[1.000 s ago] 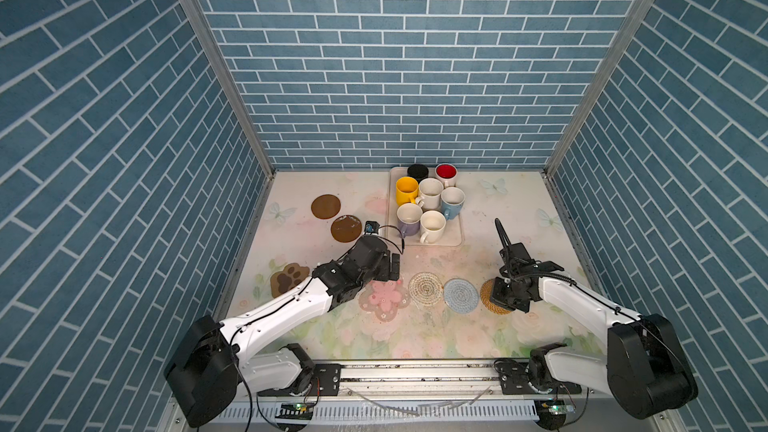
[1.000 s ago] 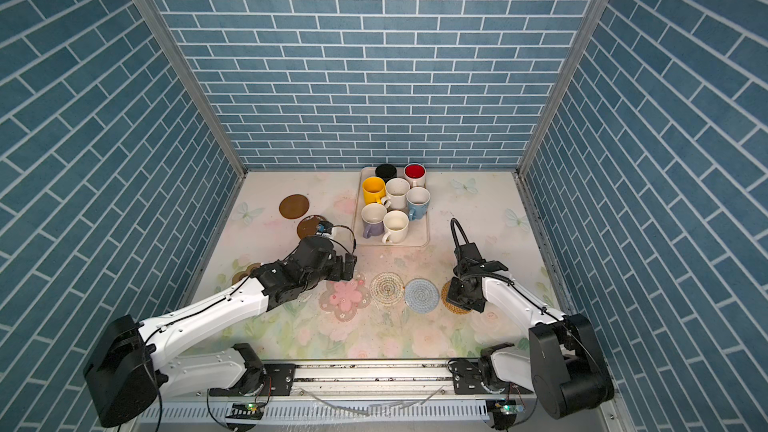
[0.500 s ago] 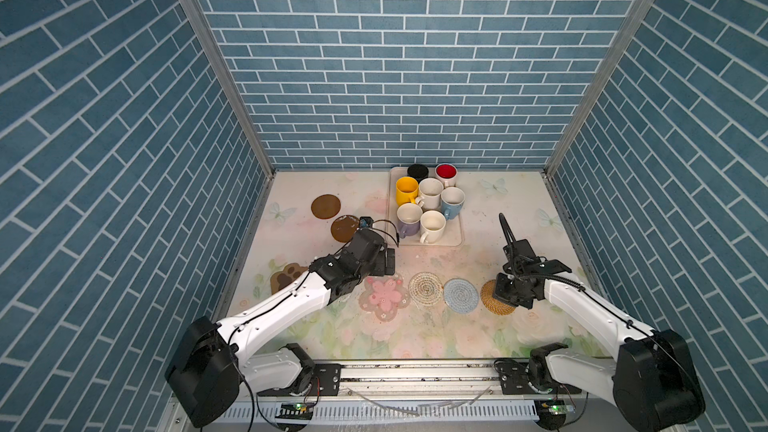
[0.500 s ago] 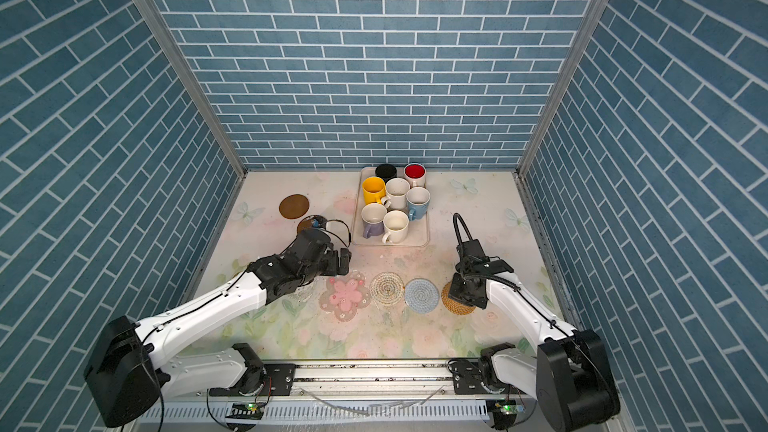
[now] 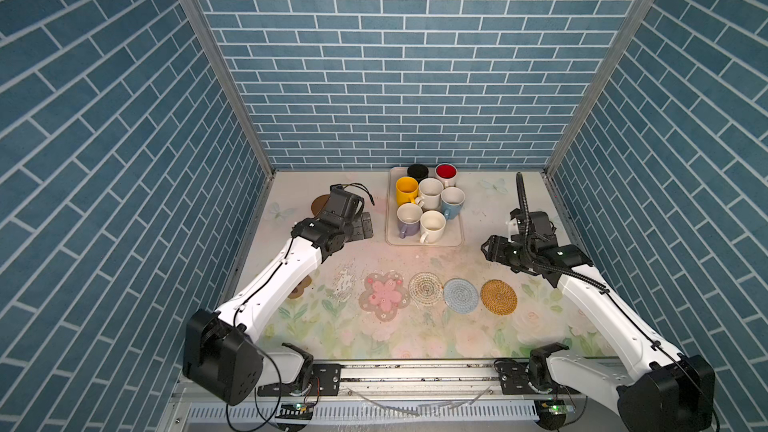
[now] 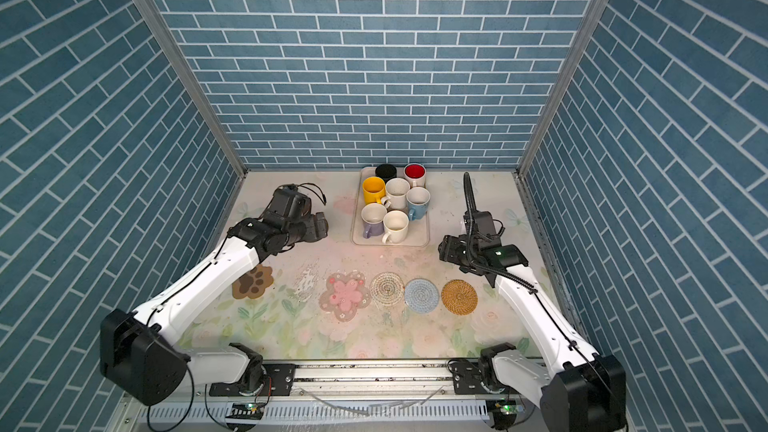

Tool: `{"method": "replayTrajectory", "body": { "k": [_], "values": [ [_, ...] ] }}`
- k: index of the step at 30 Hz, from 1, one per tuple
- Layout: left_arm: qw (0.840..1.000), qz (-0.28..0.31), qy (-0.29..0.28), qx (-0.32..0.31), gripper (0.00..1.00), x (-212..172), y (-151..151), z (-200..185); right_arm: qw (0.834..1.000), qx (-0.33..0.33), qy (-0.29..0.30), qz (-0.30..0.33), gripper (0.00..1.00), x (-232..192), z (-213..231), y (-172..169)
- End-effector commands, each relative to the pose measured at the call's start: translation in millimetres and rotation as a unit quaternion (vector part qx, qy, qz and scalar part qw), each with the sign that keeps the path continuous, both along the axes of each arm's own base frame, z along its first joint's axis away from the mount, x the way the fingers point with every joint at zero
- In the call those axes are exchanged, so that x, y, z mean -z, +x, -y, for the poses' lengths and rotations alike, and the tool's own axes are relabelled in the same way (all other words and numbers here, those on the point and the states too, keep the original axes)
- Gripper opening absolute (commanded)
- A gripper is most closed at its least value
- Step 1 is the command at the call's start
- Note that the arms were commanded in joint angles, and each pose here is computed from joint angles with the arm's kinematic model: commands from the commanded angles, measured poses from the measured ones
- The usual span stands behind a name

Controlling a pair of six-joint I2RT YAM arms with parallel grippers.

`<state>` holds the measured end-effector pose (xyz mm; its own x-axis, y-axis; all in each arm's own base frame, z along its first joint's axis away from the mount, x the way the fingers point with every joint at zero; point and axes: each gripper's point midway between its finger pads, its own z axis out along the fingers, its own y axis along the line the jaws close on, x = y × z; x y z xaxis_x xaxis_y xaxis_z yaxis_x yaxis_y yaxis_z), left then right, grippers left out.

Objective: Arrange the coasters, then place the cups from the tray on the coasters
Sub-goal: 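Move left gripper onto the scratched brown wooden coaster while right gripper rises toward the mugs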

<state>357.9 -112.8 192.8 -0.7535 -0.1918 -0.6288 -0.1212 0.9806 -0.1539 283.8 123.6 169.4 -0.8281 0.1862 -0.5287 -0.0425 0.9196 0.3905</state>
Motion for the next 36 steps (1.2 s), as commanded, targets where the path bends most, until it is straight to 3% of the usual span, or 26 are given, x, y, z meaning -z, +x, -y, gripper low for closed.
{"method": "replayTrajectory", "body": {
  "k": [1,9,17,30,33,36],
  "values": [
    [0.998,-0.057,0.027,-0.006,0.99,21,9,-14,0.998,-0.037,0.02,0.057,0.7,-31,-15,15],
    [0.991,-0.119,0.062,0.005,0.95,48,68,-11,0.993,-0.05,0.021,0.108,0.75,-27,-15,16],
    [0.986,-0.158,0.056,0.005,0.92,84,108,-17,0.99,-0.07,0.042,0.118,0.75,-20,-25,15],
    [0.982,-0.173,0.073,0.008,0.83,119,149,-23,0.992,-0.08,0.042,0.093,0.74,0,-30,19],
    [0.982,-0.178,0.067,0.004,0.74,129,155,-26,0.992,-0.081,0.037,0.09,0.74,3,-29,18],
    [0.982,-0.181,0.057,0.002,0.71,139,160,-27,0.993,-0.083,0.033,0.082,0.71,7,-28,16]
  ]
}}
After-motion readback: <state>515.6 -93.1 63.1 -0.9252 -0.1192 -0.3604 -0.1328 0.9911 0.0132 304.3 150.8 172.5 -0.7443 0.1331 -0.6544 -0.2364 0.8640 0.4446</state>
